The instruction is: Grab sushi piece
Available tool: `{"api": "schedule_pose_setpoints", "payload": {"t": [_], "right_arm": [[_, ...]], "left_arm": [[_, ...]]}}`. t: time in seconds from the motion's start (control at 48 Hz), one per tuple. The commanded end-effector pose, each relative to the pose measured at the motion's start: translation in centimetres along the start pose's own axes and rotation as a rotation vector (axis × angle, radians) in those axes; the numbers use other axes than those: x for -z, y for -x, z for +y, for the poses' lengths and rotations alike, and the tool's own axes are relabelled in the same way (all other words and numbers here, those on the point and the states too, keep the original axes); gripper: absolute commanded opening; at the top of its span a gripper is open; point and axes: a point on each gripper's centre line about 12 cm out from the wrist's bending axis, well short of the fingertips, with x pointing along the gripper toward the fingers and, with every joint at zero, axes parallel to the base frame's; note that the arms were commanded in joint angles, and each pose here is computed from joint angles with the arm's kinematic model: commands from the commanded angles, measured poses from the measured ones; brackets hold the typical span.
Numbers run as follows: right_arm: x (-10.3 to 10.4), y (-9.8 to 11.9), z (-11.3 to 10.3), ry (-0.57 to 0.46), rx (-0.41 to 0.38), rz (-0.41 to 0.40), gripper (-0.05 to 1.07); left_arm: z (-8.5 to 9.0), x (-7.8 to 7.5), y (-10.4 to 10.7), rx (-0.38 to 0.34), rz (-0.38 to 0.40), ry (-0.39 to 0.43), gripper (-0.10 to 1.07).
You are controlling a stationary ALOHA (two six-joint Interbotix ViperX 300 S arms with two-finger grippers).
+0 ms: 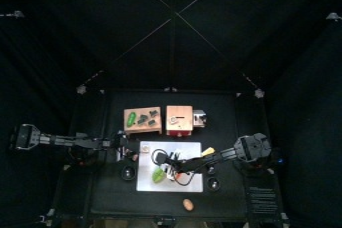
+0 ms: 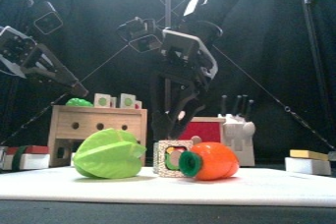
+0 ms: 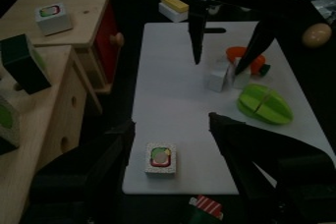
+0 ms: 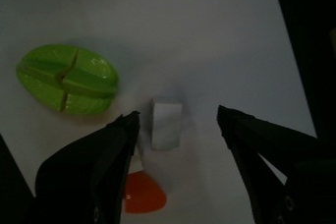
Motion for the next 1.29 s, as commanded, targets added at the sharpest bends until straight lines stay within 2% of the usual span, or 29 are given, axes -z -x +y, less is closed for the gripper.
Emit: {"api": "schedule_pose_setpoints", "payload": {"t": [0.0, 0.271, 0.688, 0.792, 0.896, 1.0, 1.146, 1.271], "right_arm": [[-1.1, 0.9, 0.0, -0.019, -0.028, -0.043, 0.95], [-0.9, 1.1, 0.2, -0.02, -0.039, -0.041, 0.95], [0.5, -0.5, -0.2, -0.023, -0.022, 0.008, 0.94], [0.7, -0.7, -0.4, -0.026, -0.016, 0.017, 0.87], [0.8, -0.7, -0.5, -0.027, -0.015, 0.019, 0.7], [0.3, -0.1, -0.7, -0.029, -0.011, 0.006, 0.58], [-0.7, 2.1, -1.1, -0.036, -0.014, -0.032, 0.58], [-0.6, 1.9, -1.1, -0.032, -0.01, -0.028, 0.58]], "left_arm": [[0.1, -0.7, -0.2, -0.001, -0.02, 0.0, 0.95], [0.1, -0.6, -0.2, -0.001, -0.018, 0.0, 0.95], [0.1, -0.6, -0.2, -0.002, -0.017, 0.001, 0.95], [0.0, -0.6, -0.1, -0.001, -0.015, 0.0, 0.95], [0.0, -0.6, -0.1, -0.001, -0.015, -0.002, 0.95], [0.0, -0.6, -0.1, -0.001, -0.015, -0.002, 0.95], [0.0, -0.6, -0.1, -0.001, -0.015, -0.002, 0.95], [0.0, -0.6, -0.1, -0.001, -0.015, 0.0, 0.95]]}}
